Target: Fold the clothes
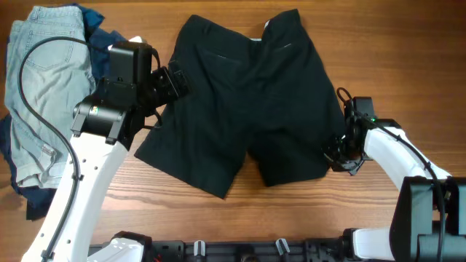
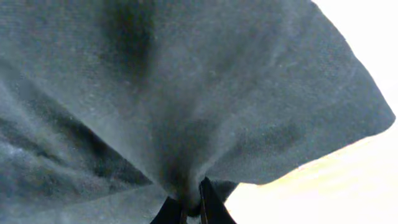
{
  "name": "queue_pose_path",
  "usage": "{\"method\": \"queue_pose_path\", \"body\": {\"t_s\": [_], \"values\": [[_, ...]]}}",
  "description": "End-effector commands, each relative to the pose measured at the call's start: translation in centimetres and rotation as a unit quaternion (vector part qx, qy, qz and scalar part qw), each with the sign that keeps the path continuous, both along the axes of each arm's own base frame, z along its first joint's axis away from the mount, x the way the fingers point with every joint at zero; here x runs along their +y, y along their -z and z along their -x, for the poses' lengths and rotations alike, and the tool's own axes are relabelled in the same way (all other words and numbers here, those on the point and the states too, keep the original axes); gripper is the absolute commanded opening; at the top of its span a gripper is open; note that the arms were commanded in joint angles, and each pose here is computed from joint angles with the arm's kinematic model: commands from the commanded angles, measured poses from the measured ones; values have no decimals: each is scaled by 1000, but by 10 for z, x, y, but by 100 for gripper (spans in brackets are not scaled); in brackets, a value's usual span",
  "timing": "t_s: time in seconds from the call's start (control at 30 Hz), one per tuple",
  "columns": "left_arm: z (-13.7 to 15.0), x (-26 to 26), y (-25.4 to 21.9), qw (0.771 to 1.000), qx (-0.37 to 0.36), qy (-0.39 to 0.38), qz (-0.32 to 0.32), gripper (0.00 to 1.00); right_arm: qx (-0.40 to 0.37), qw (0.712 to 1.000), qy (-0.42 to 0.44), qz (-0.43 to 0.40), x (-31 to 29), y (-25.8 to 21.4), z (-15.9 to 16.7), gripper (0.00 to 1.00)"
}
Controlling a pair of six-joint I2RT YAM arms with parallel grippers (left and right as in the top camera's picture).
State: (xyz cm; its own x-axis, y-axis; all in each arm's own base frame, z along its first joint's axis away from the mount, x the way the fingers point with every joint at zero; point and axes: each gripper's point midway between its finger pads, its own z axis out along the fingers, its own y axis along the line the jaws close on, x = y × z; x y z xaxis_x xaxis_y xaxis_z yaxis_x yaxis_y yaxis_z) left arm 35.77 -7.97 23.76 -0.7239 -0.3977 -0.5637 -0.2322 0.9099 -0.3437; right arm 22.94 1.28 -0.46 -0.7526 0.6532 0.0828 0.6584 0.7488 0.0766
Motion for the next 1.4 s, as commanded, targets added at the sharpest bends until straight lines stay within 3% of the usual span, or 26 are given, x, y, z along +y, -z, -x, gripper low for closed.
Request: {"method": "queue_pose_path", "body": {"t_s": [0.0, 0.2, 0.33, 0.47, 0.53, 0.6, 0.67, 0.77, 0.83, 0.93, 1.0, 1.03, 1.17, 1.27, 1.37], "values": [[-1, 0, 0, 1000, 1, -4, 6, 100, 48, 998, 45, -11, 5, -1, 24, 4], [-2, 0, -1, 1000, -2, -4, 7, 100, 120, 988, 87, -35, 16, -8, 55, 4], [-5, -1, -4, 1000, -10, -4, 9, 100, 59, 996, 20, -59, 21, -7, 29, 23], [-5, -1, -4, 1000, -10, -4, 9, 100, 5, 998, -28, -64, 22, -32, 3, 30], [-5, -2, -4, 1000, -10, -2, 11, 100, -60, 994, -69, -69, 25, -62, -19, 56], [-5, -5, -4, 1000, -9, 5, 18, 100, -122, 983, -115, -76, 30, -94, -35, 92], [-4, -8, -4, 1000, -7, 10, 24, 100, -159, 975, -138, -68, 29, -120, -42, 98], [-3, -7, -3, 1000, -5, 10, 23, 100, -193, 963, -175, -68, 33, -137, -49, 95], [-4, -8, -3, 1000, -6, 12, 21, 100, -223, 949, -192, -116, 51, -146, -57, 95], [-15, -2, -8, 999, -30, 22, 6, 100, -234, 943, -199, -131, 78, -151, -61, 80], [-30, 13, -21, 998, -64, -4, 14, 100, -242, 944, -196, -107, 93, -149, -69, 35], [-36, 21, -27, 997, -80, -14, 17, 100, -245, 944, -197, -101, 100, -146, -74, 4], [-45, 52, -34, 993, -99, -57, 3, 98, -193, 951, -215, -106, 131, -95, -87, 4], [-39, 60, -26, 995, -78, -66, 0, 98, -89, 967, -211, -109, 130, -35, -70, 4], [-38, 60, -25, 995, -77, -67, 0, 98, -43, 972, -210, -93, 122, -15, -57, 4]]}}
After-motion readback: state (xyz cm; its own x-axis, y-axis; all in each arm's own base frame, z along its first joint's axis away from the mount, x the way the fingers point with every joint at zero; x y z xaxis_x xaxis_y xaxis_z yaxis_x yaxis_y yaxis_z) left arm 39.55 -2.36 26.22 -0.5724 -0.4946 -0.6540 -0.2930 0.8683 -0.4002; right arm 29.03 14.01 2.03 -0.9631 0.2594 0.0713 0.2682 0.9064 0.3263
